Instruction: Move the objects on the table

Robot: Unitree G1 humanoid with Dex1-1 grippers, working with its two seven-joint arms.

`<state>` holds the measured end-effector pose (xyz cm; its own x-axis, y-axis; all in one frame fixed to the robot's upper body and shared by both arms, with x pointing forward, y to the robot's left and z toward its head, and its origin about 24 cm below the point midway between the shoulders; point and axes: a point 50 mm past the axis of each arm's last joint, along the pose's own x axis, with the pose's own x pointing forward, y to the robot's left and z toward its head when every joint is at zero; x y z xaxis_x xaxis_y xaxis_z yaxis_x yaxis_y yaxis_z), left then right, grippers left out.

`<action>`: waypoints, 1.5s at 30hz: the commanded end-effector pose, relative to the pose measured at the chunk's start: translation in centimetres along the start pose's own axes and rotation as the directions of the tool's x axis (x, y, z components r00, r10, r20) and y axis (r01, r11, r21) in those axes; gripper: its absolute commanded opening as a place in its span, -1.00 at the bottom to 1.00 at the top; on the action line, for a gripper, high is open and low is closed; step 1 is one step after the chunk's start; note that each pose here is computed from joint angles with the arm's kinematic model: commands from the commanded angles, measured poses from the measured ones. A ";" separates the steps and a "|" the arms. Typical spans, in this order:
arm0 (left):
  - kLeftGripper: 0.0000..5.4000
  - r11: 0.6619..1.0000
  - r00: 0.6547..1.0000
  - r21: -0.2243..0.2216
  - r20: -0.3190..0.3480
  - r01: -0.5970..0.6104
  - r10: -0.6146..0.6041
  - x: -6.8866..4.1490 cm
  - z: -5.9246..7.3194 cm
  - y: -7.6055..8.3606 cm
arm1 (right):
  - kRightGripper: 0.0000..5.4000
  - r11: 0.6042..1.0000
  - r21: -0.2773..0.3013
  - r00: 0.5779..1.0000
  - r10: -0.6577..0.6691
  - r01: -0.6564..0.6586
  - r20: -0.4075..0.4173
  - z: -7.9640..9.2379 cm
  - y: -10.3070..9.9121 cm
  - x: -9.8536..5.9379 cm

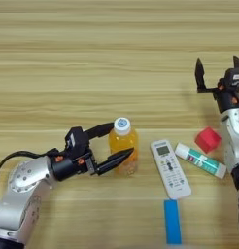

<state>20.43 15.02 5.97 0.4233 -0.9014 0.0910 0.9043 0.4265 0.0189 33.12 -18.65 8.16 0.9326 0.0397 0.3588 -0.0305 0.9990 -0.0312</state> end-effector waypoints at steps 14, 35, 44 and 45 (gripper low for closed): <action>0.24 0.983 0.959 0.046 0.230 -0.178 0.163 0.2 3.6 2.3 | 1.00 1.000 -0.007 1.000 0.001 -0.001 0.022 0.4 0.1 0.4; 0.23 0.633 0.659 0.192 0.139 -0.750 0.739 -1.2 1.6 7.5 | 1.00 1.000 -0.013 1.000 0.003 -0.003 0.026 0.4 0.1 0.3; 0.23 0.608 0.627 0.166 0.106 -0.777 0.772 -1.2 0.2 7.1 | 1.00 1.000 -0.017 1.000 0.006 -0.006 0.029 0.5 0.1 0.3; 0.23 0.609 0.628 0.166 0.106 -0.776 0.771 -1.2 0.2 7.0 | 1.00 1.000 -0.017 1.000 0.006 -0.006 0.029 0.5 0.1 0.3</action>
<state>26.21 19.20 5.76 0.9630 -0.2229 0.1514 0.2109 0.9732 0.0911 33.07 -18.63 8.29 0.9274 0.0446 0.3714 -0.0305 0.9986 -0.0440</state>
